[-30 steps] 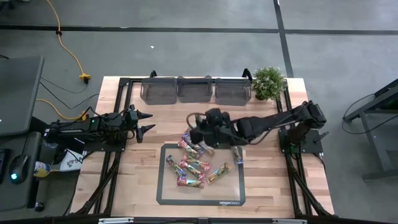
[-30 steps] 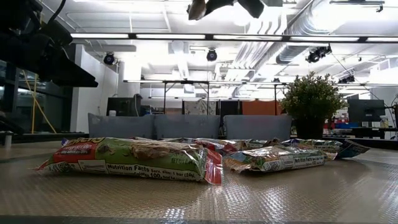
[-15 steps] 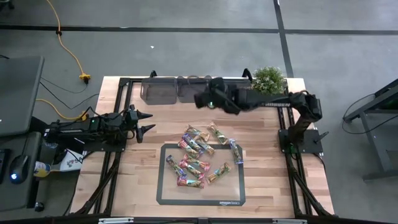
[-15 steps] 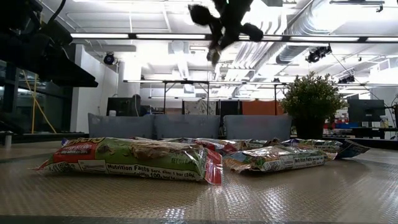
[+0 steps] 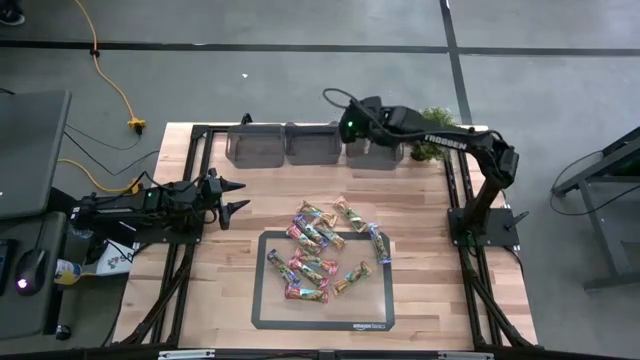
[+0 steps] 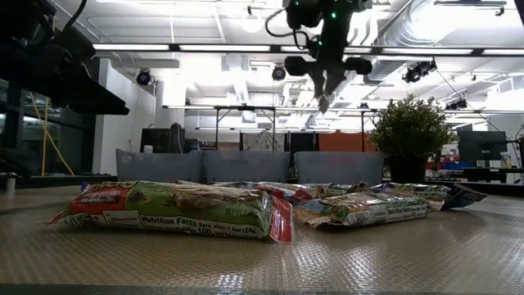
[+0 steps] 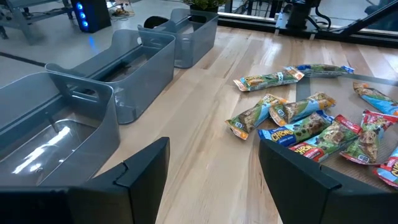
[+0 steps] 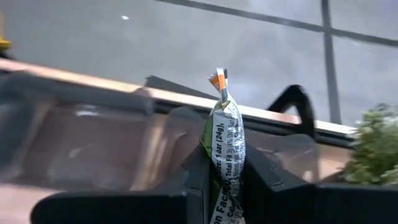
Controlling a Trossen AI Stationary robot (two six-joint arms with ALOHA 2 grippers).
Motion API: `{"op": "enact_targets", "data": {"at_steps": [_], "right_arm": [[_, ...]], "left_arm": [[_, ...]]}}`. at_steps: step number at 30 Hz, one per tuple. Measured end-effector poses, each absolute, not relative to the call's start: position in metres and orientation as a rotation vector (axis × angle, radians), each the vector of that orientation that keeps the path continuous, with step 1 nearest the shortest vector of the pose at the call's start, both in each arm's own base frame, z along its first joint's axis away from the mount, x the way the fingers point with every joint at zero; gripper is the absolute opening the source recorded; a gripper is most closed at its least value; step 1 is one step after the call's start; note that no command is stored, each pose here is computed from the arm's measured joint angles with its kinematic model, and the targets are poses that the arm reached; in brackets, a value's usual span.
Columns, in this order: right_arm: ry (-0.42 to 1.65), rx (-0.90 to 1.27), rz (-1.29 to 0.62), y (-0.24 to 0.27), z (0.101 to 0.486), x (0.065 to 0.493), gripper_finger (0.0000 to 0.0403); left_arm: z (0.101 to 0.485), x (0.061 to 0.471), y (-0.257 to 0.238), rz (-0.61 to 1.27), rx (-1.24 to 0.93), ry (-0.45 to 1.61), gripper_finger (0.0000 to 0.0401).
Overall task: Pick and place Granola Bars by type
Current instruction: Put the yellow granola bar into the right black bin
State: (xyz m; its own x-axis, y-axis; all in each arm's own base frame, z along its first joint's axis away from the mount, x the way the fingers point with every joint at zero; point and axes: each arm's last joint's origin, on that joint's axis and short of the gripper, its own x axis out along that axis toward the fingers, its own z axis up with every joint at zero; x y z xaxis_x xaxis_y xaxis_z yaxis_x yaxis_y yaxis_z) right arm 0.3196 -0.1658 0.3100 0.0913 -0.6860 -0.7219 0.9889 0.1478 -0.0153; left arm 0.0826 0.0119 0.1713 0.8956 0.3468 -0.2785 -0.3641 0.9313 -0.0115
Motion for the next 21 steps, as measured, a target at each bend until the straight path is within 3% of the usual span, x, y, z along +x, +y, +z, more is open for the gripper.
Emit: {"op": "enact_targets", "data": {"at_steps": [9, 21], "right_arm": [[0.714, 0.607, -1.393, -0.204, 0.303, 0.303, 0.0044], [0.872, 0.614, -1.272, -0.223, 0.257, 0.324, 0.0044]], "left_arm": [[0.171, 0.083, 0.012, 0.368, -0.064, 0.276, 0.0243], [0.171, 0.083, 0.012, 0.368, -0.064, 0.277, 0.0243]]}}
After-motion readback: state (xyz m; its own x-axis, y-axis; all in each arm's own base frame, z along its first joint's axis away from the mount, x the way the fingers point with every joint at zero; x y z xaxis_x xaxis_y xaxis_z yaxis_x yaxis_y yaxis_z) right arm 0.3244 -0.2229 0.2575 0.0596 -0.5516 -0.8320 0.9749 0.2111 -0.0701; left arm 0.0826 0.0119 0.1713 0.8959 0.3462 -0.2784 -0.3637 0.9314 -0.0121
